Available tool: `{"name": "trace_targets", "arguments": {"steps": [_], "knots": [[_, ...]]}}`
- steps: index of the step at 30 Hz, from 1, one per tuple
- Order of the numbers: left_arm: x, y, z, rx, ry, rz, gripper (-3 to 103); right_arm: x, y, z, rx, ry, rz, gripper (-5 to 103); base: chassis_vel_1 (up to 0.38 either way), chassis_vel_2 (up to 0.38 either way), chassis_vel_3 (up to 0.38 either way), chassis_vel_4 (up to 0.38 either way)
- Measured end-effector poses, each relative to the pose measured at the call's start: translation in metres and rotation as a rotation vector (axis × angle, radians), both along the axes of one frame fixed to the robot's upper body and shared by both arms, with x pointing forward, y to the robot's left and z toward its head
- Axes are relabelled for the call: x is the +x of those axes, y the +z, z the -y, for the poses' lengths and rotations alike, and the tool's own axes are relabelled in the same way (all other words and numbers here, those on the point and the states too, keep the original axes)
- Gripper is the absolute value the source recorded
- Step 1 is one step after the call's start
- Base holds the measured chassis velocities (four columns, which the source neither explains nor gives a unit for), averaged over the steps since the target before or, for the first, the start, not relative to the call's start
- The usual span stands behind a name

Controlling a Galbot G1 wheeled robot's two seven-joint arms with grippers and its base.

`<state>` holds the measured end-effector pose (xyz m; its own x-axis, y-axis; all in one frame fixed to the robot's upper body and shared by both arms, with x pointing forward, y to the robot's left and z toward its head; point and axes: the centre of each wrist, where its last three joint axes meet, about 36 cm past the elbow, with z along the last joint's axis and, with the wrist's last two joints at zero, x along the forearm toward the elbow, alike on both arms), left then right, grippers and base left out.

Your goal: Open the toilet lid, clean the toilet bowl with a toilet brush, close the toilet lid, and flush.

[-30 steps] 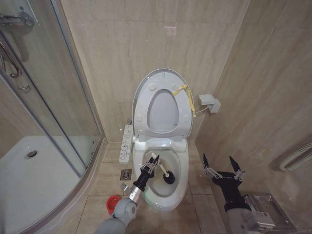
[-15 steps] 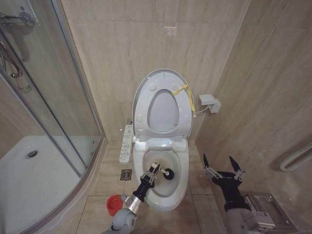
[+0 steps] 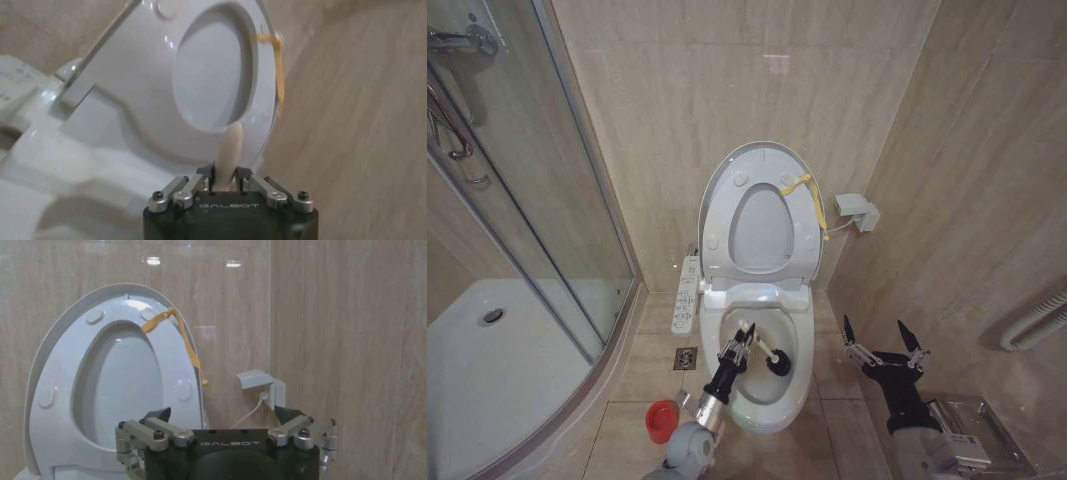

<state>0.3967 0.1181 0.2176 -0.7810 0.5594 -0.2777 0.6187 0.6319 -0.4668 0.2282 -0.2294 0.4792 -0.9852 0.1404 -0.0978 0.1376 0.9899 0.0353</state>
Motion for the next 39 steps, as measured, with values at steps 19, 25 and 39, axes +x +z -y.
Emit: {"name": "trace_targets", "arguments": {"steps": [19,25,39], "knots": [[0.016,-0.002,0.006,0.066,-0.054,0.099,22,0.000,0.000,0.000,0.000,0.000,0.000,100,0.000,0.000,0.000,0.000],[0.021,-0.008,0.008,0.116,-0.043,0.137,22,0.000,0.000,0.000,0.000,0.000,0.000,100,0.000,0.000,0.000,0.000],[0.029,-0.002,0.044,-0.016,0.047,0.076,22,0.000,0.000,0.000,0.000,0.000,0.000,100,0.000,0.000,0.000,0.000]]}}
